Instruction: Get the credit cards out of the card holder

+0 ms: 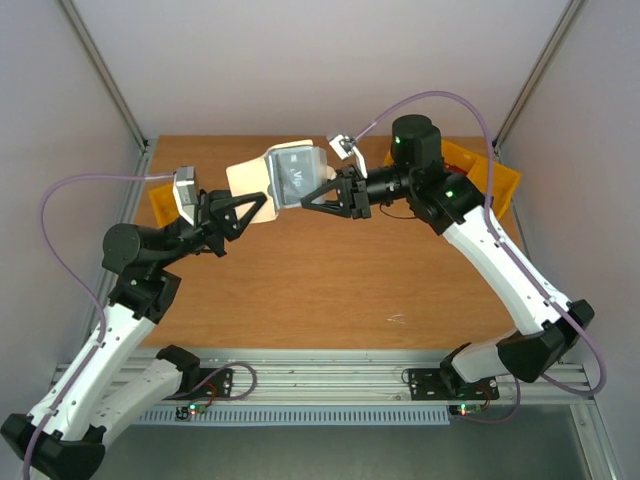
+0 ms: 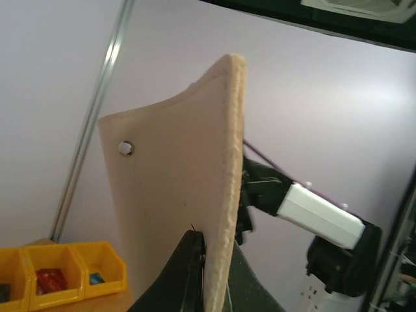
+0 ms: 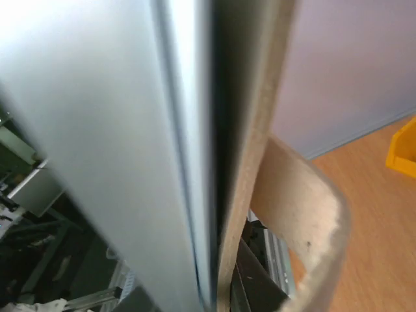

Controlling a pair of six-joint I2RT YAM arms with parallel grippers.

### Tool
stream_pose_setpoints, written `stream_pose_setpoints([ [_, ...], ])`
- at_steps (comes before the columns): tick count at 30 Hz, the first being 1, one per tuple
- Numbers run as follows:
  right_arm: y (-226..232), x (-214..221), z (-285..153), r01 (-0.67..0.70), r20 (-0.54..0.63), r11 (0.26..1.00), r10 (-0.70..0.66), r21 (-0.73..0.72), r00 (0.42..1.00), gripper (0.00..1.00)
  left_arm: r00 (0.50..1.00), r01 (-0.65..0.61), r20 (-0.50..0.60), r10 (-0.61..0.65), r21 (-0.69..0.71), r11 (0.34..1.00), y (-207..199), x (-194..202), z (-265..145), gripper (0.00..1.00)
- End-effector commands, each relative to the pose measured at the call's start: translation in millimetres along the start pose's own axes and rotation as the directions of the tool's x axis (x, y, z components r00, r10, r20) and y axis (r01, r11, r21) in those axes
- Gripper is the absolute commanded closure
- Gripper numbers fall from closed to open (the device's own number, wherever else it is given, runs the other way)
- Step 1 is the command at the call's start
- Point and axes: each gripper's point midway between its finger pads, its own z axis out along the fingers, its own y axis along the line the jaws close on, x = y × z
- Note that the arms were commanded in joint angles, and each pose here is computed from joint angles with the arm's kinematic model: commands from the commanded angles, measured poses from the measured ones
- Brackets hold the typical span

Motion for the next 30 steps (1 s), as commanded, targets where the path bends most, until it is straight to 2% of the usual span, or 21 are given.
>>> stream_pose_setpoints([
  [1, 32, -2, -10, 0.051, 0.036, 0.999, -0.051, -0.004, 0.998, 0.95, 0.998, 0.064, -0.010, -0.066, -0.142, 0.988, 33, 17, -5, 1.00],
  [4, 30, 4, -11, 0.033, 0.042, 0.998, -0.035, 0.044, 0.999, 0.99, 0.996, 0.057, -0.052, -0.069, -0.212, 0.976, 50, 36, -11, 0.99],
  [5, 31, 6, -12, 0.035, 0.040, 0.997, -0.038, 0.064, 0.998, 0.99, 0.996, 0.050, -0.063, -0.066, -0.231, 0.972, 54, 40, -13, 0.91],
  [7, 27, 15, -12, 0.027, 0.011, 0.991, -0.028, 0.127, 1.000, 0.99, 0.995, 0.034, -0.083, -0.056, -0.253, 0.967, 59, 47, -17, 0.60],
  [9, 23, 25, -9, 0.038, -0.023, 0.980, -0.034, 0.197, 0.999, 0.99, 0.994, 0.032, -0.095, -0.058, -0.250, 0.968, 59, 52, -20, 0.40],
  [13, 25, 39, 3, 0.062, -0.078, 0.972, -0.045, 0.227, 0.996, 0.99, 0.989, 0.067, -0.112, -0.095, -0.236, 0.969, 58, 61, -22, 0.24],
  [16, 29, 46, 13, 0.099, -0.133, 0.968, -0.069, 0.233, 0.989, 0.99, 0.986, 0.086, -0.120, -0.113, -0.210, 0.974, 55, 64, -21, 0.19],
  [19, 28, 55, 23, 0.120, -0.184, 0.964, -0.076, 0.236, 0.980, 0.99, 0.987, 0.083, -0.117, -0.107, -0.199, 0.976, 52, 64, -21, 0.19],
  [26, 28, 58, 35, 0.130, -0.212, 0.970, -0.085, 0.206, 0.973, 0.99, 0.985, 0.077, -0.143, -0.096, -0.130, 0.989, 39, 65, -19, 0.15],
  [30, 38, 66, 41, 0.150, -0.255, 0.976, -0.106, 0.157, 0.961, 0.99, 0.988, 0.087, -0.111, -0.103, -0.141, 0.986, 42, 55, -15, 0.18],
])
